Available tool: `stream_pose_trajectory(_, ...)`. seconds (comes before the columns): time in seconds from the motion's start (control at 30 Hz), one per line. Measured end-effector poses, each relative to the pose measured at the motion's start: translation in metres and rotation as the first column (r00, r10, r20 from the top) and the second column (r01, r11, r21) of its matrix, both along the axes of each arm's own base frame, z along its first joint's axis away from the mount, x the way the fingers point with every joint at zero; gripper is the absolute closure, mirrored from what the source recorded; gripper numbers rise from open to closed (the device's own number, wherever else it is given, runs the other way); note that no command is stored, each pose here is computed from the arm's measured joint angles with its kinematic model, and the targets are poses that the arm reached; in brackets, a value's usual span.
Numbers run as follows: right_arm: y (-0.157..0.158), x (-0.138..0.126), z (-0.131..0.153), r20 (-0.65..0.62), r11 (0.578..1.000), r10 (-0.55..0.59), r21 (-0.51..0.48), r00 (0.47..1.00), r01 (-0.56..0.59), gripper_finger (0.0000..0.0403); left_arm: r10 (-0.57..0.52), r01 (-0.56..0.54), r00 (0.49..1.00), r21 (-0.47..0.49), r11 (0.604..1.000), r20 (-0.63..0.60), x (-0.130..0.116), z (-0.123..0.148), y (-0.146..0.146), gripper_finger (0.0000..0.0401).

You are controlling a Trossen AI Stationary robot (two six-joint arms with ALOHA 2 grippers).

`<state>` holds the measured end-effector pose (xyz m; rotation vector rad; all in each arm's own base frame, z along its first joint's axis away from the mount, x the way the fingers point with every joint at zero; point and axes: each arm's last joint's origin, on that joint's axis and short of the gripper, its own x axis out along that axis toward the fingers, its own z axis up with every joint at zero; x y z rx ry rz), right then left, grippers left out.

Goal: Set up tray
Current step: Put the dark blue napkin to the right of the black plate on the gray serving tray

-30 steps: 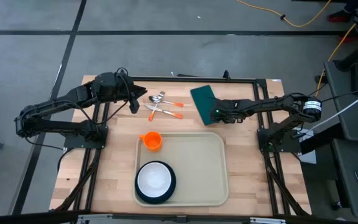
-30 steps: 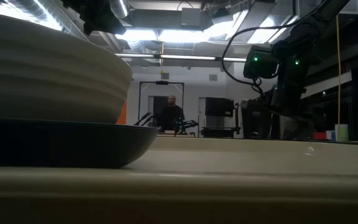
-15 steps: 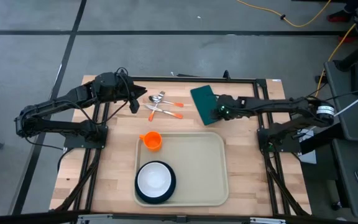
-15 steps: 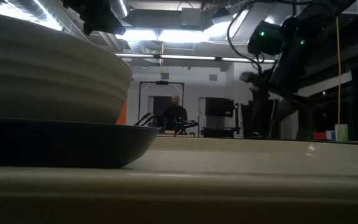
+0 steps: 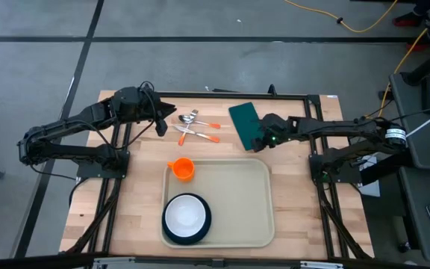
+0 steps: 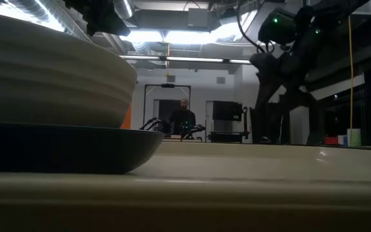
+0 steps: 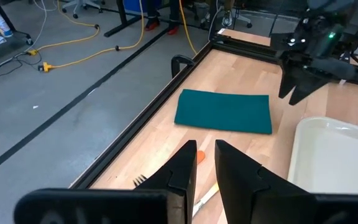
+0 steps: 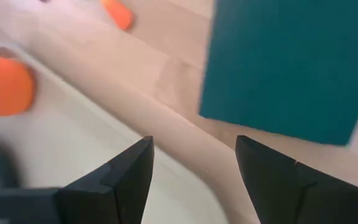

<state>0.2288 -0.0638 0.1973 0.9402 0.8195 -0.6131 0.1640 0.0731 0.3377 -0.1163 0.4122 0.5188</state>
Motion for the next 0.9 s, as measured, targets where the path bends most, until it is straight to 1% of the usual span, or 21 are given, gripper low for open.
stream_pose_trajectory(0.13,0.002,0.008,0.016,0.020,0.997,0.058,-0.060,0.998,-0.057,0.0170,0.000,0.000,1.000,0.000,1.000,0.000,0.000,0.000,0.000,0.0348)
stream_pose_trajectory(0.27,0.004,0.016,0.039,-0.018,0.985,0.106,-0.133,0.994,-0.107,0.0170,0.001,-0.001,1.000,0.000,1.000,0.000,0.000,0.000,0.000,0.0345)
stream_pose_trajectory(0.37,0.005,0.024,0.048,-0.113,0.969,0.159,-0.172,0.981,-0.177,0.0170,0.001,-0.001,1.000,0.000,1.000,0.000,0.000,0.000,0.000,0.0346)
stream_pose_trajectory(0.47,0.006,0.036,0.049,-0.225,0.952,0.213,-0.171,0.951,-0.254,0.0170,0.001,-0.001,1.000,0.000,1.000,0.000,0.000,0.000,0.000,0.0348)
stream_pose_trajectory(0.57,0.007,0.051,0.042,-0.303,0.929,0.276,-0.160,0.912,-0.334,0.0170,0.001,-0.001,1.000,0.000,1.000,0.000,0.000,0.000,0.000,0.0350)
stream_pose_trajectory(0.63,0.009,0.060,0.033,-0.366,0.909,0.317,-0.147,0.875,-0.391,0.0170,0.001,-0.001,1.000,0.001,1.000,0.000,0.000,0.000,0.000,0.0348)
stream_pose_trajectory(0.77,0.015,0.075,0.014,-0.487,0.866,0.382,-0.109,0.786,-0.488,0.0170,0.006,-0.006,1.000,0.002,1.000,0.000,0.000,0.000,0.000,0.0346)
stream_pose_trajectory(0.9,0.022,0.086,-0.005,-0.582,0.806,0.424,-0.106,0.693,-0.582,0.0170,0.022,-0.021,1.000,0.009,1.000,-0.004,0.000,0.000,0.001,0.0349)
